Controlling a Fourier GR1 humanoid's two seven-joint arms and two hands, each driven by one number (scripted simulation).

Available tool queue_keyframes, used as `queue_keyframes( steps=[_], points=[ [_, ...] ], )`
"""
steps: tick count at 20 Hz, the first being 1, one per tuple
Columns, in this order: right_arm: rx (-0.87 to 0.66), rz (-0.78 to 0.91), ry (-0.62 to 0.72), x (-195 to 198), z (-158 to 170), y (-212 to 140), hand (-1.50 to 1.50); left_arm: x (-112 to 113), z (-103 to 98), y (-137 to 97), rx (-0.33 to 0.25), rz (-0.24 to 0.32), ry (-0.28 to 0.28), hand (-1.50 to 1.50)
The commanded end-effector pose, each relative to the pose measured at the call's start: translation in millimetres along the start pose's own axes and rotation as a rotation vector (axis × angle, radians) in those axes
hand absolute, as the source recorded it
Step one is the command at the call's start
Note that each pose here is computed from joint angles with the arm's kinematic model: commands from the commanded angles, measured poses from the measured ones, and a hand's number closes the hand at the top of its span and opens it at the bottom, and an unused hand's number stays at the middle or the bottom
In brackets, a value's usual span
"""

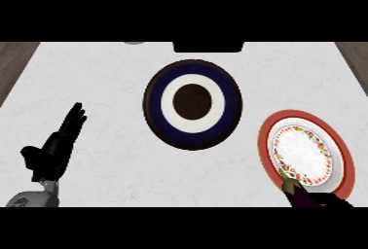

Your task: Pick the eggplant from the plate and place it in the plate

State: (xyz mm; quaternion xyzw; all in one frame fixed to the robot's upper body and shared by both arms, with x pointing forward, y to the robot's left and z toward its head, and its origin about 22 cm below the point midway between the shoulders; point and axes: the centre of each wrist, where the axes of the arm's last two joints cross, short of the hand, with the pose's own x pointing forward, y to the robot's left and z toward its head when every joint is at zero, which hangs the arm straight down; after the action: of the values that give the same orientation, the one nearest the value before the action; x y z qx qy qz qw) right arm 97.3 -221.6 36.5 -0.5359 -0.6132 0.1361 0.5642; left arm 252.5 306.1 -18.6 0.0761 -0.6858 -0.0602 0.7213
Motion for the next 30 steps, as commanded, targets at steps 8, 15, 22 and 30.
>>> queue_keyframes(
  steps=[8,15,22,30],
  points=[
    [-0.086,-0.080,-0.096,67.6,-14.5,-12.5,1.50,8.1,6.2,-8.7,-0.012,0.004,0.001,0.00],
    [-0.005,-0.085,-0.148,128.6,-59.3,1.1,1.50,-6.8,-8.0,10.1,-0.011,-0.005,-0.002,0.00],
    [0.059,-0.142,-0.167,166.0,-104.0,56.5,1.50,0.6,-10.1,-4.9,-0.029,-0.012,0.001,0.00],
    [0.085,-0.134,-0.147,210.8,-138.5,123.5,1.50,-7.7,-1.2,-8.9,-0.035,0.006,-0.012,0.00]
  ],
)
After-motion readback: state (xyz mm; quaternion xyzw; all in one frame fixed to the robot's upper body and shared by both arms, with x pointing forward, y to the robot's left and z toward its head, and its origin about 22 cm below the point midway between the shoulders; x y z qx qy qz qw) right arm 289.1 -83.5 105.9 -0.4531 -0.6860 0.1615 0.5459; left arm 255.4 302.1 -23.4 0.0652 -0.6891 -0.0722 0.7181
